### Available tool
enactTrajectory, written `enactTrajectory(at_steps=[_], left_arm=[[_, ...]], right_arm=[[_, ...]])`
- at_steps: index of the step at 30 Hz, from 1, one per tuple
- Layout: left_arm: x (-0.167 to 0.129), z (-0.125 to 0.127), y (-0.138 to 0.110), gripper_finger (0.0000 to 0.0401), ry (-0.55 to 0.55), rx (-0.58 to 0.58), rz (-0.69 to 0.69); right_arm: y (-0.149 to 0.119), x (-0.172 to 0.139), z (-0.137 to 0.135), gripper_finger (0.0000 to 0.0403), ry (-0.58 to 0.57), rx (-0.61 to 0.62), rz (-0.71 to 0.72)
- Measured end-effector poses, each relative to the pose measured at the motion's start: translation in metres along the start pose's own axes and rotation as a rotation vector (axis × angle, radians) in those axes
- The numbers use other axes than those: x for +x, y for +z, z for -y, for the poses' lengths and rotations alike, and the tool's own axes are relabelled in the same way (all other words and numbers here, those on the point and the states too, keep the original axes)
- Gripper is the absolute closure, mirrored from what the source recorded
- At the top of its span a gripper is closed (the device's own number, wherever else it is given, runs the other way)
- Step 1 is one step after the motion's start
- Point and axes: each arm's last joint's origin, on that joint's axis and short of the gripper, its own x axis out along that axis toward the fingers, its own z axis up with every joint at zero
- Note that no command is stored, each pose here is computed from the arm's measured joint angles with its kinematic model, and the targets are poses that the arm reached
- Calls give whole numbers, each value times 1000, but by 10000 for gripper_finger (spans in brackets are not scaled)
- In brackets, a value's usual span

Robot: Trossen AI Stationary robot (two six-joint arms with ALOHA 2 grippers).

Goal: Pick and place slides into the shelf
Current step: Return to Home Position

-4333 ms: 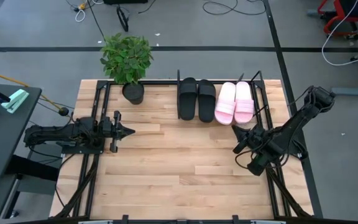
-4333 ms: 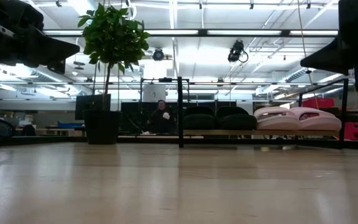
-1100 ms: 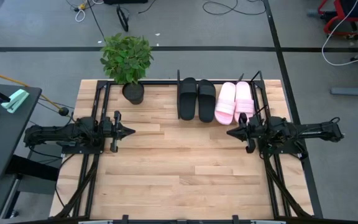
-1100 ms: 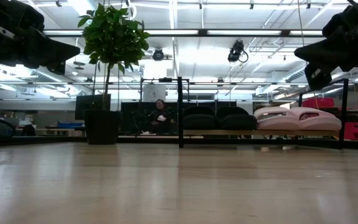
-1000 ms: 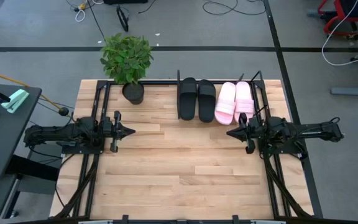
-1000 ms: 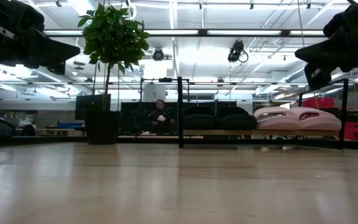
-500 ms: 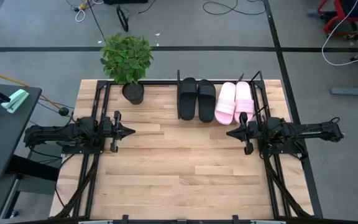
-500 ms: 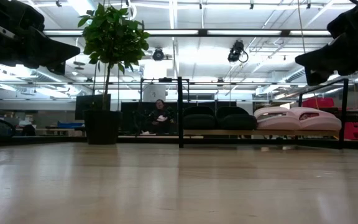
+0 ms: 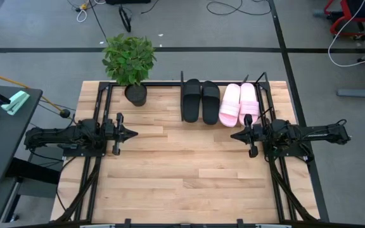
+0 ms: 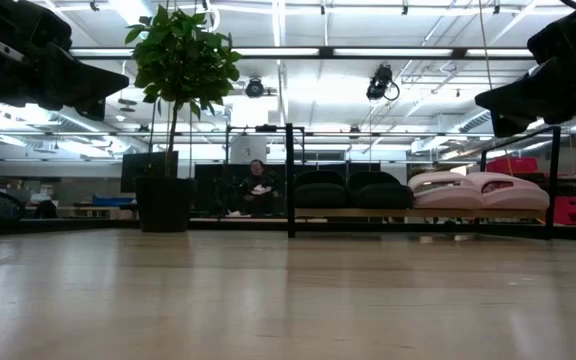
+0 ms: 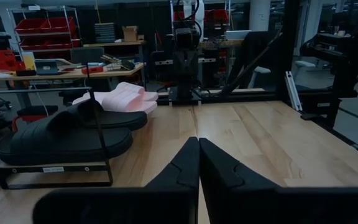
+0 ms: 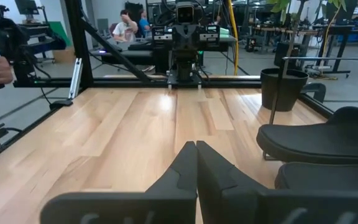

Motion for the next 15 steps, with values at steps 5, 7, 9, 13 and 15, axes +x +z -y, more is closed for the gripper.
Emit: enactTrajectory(at_steps=[5, 7, 9, 13, 15], left_arm=[[0, 1, 0, 395, -33, 4, 4], [0, 1, 1, 389, -35, 2, 6], [0, 1, 1, 386, -35, -6, 11], [0, 1, 1, 395, -35, -20, 13], [0, 1, 1, 396, -31, -24, 13]], right_arm=[[0, 0, 0, 403, 0, -1, 0], [0, 0, 0, 403, 0, -8, -1], [0, 0, 0, 403, 0, -17, -1], [0, 0, 0, 403, 0, -26, -1], [0, 0, 0, 403, -1, -26, -1]])
